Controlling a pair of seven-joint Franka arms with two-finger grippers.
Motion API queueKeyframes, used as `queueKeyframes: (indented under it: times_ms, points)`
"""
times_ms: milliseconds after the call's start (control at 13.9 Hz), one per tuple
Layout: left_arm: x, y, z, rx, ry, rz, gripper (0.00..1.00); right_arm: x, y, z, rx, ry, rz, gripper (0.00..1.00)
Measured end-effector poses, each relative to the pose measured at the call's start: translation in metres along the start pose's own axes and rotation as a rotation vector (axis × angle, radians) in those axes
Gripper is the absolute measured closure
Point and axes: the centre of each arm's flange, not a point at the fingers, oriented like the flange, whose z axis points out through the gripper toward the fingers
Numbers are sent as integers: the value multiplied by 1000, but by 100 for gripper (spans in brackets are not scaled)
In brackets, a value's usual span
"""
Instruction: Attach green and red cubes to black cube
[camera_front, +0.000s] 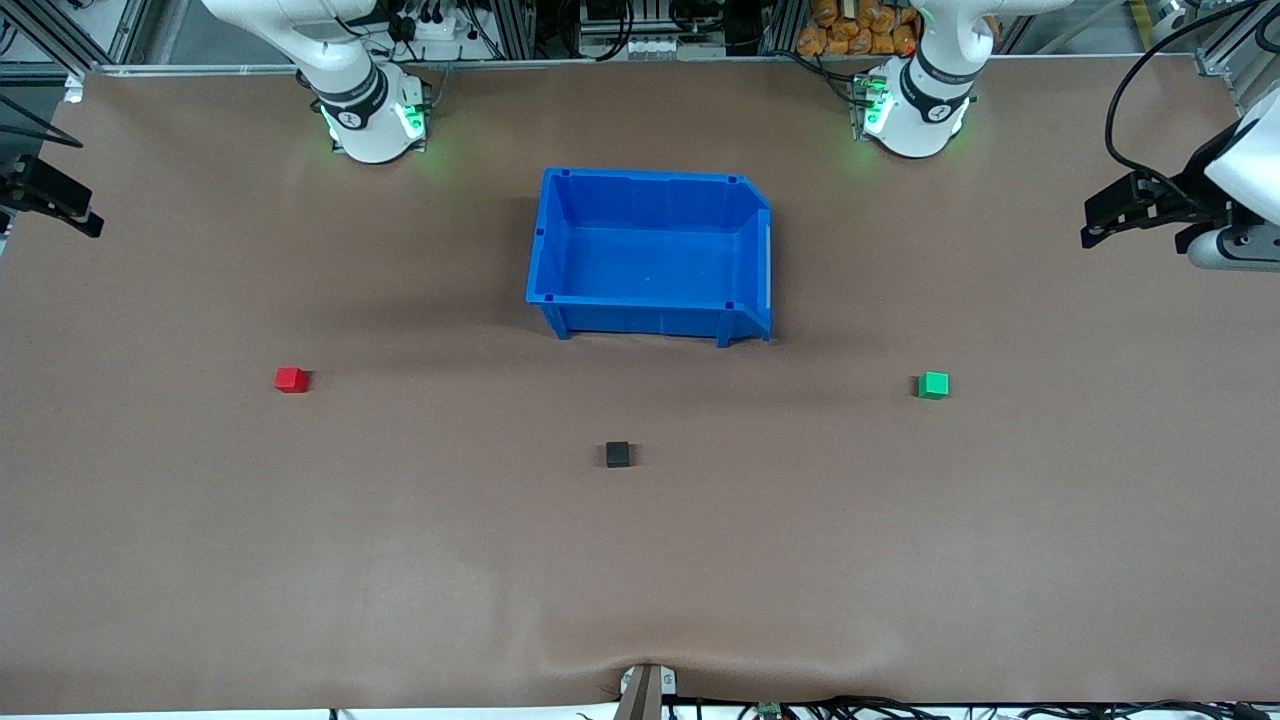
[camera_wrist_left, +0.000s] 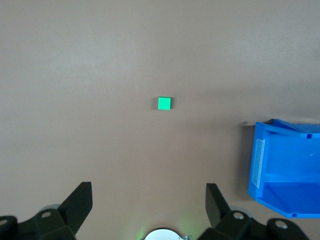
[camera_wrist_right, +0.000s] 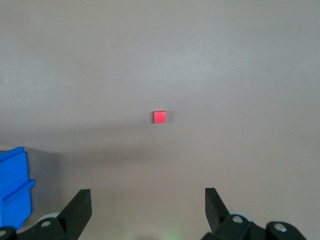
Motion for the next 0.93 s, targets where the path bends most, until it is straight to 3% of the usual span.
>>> queueKeyframes:
  times_ms: [503,933]
  points:
    - [1,0,2,0,-4,7,0,0,0,2,1,-10,1,0]
    - [15,-4,27,-3,-49,0,0,1,2,4,0,-15,3,0]
